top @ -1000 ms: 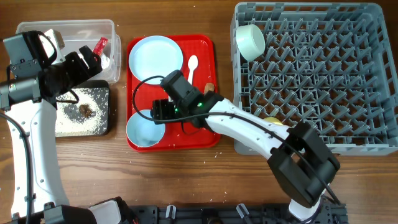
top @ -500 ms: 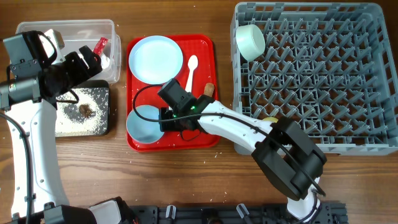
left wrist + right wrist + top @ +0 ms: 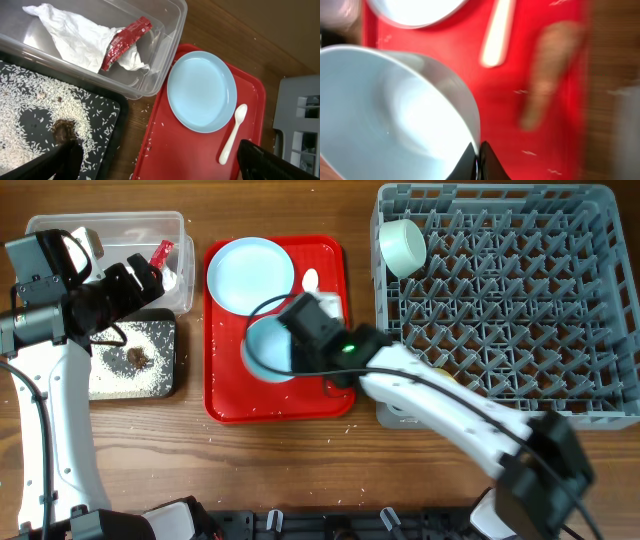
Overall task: Sort waste into correct bins and load items into the dishwasher rack
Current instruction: 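Grasp the blue bowl rim with the right gripper and lift, then set the blue bowl into the rack beside the green bowl, then grasp the light-blue plate edge with the right gripper and lift, then stand the light-blue plate upright in the rack with the right gripper, then reach the left gripper to the white spoon and grasp it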
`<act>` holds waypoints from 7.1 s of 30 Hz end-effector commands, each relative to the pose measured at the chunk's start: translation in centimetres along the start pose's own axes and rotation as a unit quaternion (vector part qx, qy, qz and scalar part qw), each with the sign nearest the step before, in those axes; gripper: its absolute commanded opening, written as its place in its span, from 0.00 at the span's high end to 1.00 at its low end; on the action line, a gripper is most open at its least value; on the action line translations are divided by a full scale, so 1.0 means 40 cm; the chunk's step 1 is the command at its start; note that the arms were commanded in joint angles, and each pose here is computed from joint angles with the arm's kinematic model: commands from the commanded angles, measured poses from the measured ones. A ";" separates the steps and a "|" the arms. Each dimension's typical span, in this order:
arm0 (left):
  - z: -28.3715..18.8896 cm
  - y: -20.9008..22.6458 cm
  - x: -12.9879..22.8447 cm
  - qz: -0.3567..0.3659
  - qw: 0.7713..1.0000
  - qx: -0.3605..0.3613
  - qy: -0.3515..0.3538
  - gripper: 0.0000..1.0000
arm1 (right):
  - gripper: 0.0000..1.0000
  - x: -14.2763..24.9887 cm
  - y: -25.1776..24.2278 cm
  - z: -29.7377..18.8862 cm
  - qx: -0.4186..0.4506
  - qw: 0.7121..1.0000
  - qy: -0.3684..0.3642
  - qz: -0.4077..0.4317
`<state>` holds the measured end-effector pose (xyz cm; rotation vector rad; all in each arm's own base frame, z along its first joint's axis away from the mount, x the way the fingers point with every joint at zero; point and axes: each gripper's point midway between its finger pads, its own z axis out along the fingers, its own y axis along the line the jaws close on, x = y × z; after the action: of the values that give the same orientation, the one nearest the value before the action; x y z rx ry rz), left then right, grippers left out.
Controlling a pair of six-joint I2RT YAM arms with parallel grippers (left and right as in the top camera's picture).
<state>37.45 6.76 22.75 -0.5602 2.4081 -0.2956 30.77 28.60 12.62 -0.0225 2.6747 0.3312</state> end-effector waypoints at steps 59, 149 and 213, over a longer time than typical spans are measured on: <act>-0.020 -0.002 -0.018 0.011 1.000 0.000 -0.015 0.00 | 0.34 -0.227 -0.424 -0.104 0.480 0.771 -0.001 -0.419; -0.020 -0.002 -0.018 0.011 1.000 0.000 -0.015 0.00 | 0.96 -0.487 -0.676 -0.492 0.472 0.860 -0.111 -0.159; -0.020 -0.014 -0.020 0.012 1.000 0.013 -0.016 0.00 | 0.00 -0.366 -0.040 -0.142 -0.120 0.991 -0.050 -0.019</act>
<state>37.67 6.83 22.93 -0.5560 2.3969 -0.2936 41.25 25.37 24.36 -0.1539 2.4986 0.6564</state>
